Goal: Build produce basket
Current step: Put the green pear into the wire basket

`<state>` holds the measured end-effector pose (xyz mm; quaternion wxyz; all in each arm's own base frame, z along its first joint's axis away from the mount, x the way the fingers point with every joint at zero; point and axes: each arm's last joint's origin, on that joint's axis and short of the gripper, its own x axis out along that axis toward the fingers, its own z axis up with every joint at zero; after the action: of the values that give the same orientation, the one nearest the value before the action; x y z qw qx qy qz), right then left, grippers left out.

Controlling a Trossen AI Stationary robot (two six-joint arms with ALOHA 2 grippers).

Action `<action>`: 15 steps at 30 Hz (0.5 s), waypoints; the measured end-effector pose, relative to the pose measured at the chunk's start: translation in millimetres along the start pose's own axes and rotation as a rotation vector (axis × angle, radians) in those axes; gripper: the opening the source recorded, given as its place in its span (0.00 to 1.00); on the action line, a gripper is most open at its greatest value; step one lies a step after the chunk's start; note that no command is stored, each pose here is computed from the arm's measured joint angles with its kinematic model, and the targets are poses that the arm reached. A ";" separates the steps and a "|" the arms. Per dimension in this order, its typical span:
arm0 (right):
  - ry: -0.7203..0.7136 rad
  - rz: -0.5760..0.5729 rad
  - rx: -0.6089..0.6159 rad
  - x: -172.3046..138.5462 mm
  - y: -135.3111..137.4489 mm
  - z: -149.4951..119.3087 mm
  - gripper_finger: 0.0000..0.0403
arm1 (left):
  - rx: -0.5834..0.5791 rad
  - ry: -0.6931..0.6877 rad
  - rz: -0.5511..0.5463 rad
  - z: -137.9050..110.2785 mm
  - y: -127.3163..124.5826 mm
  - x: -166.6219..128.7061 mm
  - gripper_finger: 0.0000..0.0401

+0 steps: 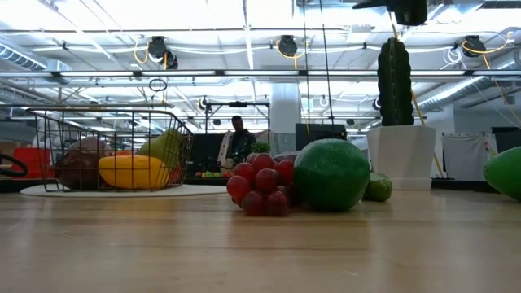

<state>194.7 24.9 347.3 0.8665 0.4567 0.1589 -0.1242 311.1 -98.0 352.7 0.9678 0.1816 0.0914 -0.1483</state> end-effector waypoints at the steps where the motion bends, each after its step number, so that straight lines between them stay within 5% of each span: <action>1: -0.006 -0.003 -0.006 0.0 -0.1 0.2 0.70 | -0.030 0.000 -0.001 0.0 -0.1 0.0 0.04; 8: -0.020 -0.009 -0.066 -0.8 -0.3 0.8 0.70 | -0.362 -0.020 0.064 4.0 4.4 -5.5 0.03; 15: -0.023 0.002 -0.106 -4.1 0.1 1.7 0.70 | -0.401 0.010 0.228 9.8 21.2 -36.6 0.02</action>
<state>191.2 23.8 349.9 0.8914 0.4087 0.1548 -0.1199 284.8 -73.6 377.0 0.9946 -0.0044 0.1026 -0.0161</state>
